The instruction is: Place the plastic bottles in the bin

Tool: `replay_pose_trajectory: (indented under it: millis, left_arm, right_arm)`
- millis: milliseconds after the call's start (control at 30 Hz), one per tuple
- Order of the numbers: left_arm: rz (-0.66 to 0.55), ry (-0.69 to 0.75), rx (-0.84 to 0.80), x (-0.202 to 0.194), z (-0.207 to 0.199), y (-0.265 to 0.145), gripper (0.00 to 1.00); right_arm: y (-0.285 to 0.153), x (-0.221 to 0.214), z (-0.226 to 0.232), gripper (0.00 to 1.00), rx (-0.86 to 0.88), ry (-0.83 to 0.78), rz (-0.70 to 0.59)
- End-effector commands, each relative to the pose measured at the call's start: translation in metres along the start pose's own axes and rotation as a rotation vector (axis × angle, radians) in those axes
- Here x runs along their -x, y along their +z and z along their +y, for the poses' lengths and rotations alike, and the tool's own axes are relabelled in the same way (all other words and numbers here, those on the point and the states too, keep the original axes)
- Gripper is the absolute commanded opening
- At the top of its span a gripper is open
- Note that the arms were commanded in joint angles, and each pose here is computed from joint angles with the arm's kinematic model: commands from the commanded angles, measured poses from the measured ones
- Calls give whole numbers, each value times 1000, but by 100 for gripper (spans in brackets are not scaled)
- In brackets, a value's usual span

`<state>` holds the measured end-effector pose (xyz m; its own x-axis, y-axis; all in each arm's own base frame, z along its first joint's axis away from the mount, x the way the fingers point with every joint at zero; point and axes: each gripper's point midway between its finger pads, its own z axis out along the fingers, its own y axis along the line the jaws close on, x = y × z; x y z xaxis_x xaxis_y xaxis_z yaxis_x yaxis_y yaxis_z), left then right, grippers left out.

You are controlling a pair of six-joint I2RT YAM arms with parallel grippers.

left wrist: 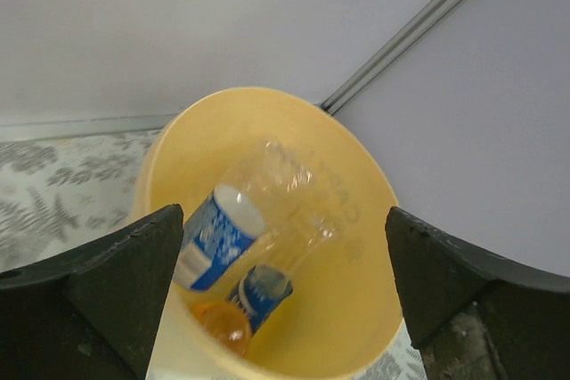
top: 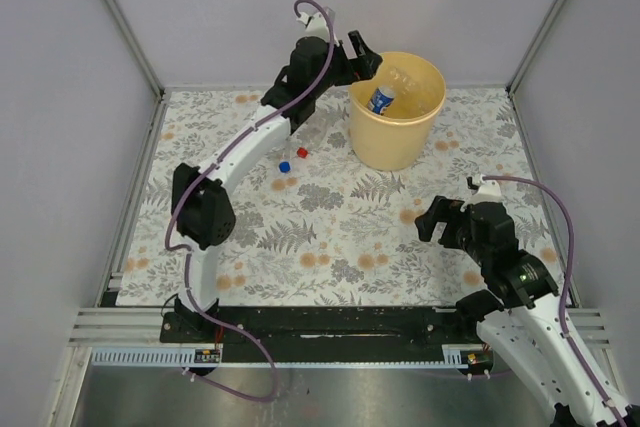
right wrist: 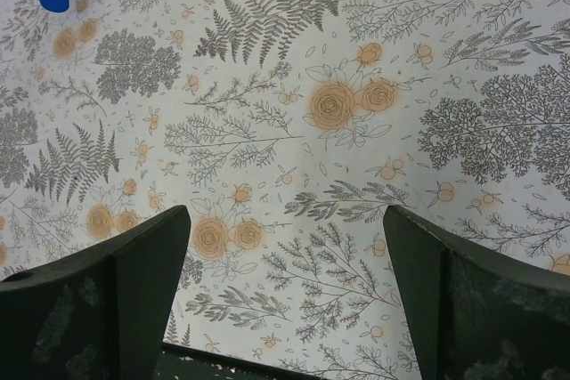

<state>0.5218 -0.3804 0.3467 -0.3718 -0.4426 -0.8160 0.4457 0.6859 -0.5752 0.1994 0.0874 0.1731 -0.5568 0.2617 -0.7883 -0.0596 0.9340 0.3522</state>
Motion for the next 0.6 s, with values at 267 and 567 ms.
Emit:
replay_pose_trajectory:
  millis: [267,567]
  left_arm:
    - [145,41,635,25,151,-130,99]
    - [439,-45,876,-55,269,-141,99]
  right_arm:
    - [4,-8,7,99,42,32,12]
    - [1,-14,9,99,63,61,20]
